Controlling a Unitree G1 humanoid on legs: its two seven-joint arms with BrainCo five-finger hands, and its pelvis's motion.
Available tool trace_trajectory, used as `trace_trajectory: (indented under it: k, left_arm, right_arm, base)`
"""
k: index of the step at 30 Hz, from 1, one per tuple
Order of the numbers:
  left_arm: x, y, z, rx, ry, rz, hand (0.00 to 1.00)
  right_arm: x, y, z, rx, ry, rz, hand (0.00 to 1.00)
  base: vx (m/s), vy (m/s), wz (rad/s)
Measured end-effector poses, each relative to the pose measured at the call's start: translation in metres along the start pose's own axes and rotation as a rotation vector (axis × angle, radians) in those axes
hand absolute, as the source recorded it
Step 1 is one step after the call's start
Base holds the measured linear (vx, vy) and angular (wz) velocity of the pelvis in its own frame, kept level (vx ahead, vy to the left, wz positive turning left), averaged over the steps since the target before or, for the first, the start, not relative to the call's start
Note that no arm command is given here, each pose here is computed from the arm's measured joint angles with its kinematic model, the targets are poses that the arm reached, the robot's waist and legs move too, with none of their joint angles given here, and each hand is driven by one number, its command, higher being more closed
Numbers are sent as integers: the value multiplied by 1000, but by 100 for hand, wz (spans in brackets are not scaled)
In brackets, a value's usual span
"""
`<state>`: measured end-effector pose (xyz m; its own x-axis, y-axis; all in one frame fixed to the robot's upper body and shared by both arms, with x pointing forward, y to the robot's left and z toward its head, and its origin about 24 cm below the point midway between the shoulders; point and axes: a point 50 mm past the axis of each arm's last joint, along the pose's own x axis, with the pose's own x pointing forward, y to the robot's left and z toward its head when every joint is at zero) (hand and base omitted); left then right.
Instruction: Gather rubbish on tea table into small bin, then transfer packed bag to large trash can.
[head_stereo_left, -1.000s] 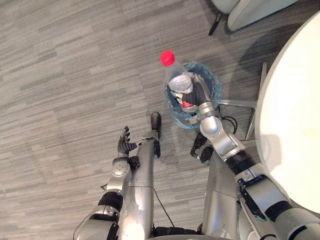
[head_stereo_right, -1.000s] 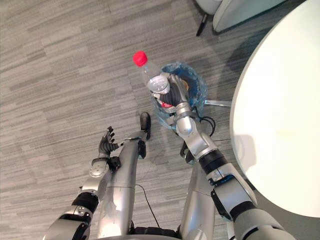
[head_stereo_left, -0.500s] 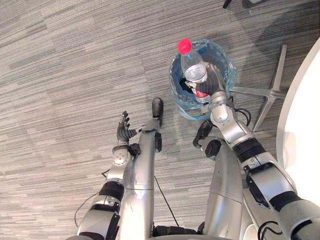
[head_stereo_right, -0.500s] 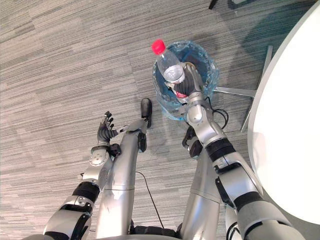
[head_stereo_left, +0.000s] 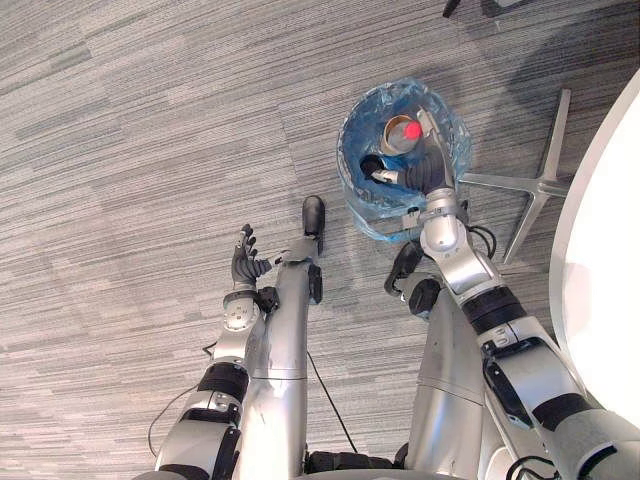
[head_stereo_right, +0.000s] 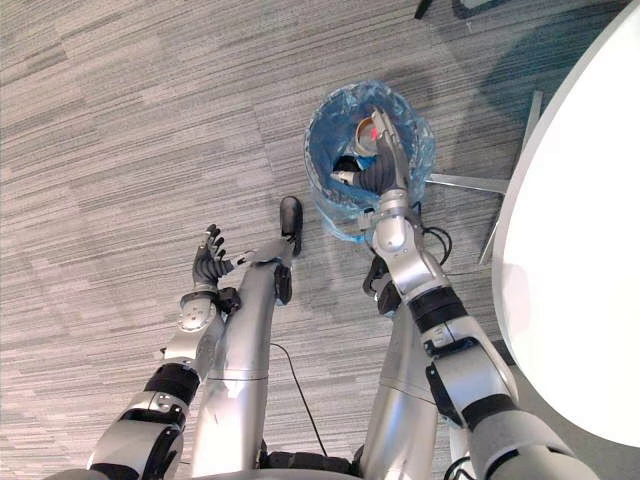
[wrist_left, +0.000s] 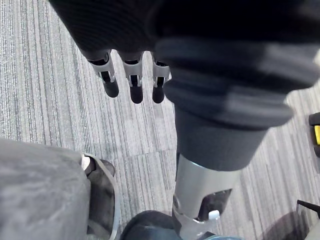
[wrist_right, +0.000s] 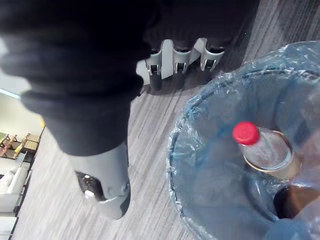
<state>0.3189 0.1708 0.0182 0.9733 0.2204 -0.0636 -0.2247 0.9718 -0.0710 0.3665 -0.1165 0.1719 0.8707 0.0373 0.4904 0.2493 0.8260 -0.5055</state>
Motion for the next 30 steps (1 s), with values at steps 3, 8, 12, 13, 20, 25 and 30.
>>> trace_trajectory:
  k: [3,8,12,13,20,25,30]
  left_arm:
    - [0,4,-1,-4,13,17,0]
    - [-1,9,-4,-10,25,36,0]
    - [-1,10,-4,-8,27,40,0]
    - [-1,10,-4,-8,28,40,0]
    - [-1,10,-4,-6,27,40,0]
    - [-1,10,-4,-6,21,46,0]
    - [-1,10,-2,-11,4,56,0]
  right_arm:
    - [-12,8,-1,30,9,14,0]
    - [-28,15,1,52,-12,22,0]
    - [-35,18,4,42,-31,31,0]
    - [-36,18,5,27,-42,37,0]
    - [-43,33,5,-146,-112,150,0]
    - [-49,52,-9,-292,-108,259,0]
    - [-44,55,-24,-391,-74,303,0]
  base:
    - [-6,-10,-1]
    - [-23,-23,-4]
    - [-16,-27,-1]
    - [-20,-38,-1]
    - [-8,-14,0]
    - [-2,-4,1]
    - [-6,-16,5]
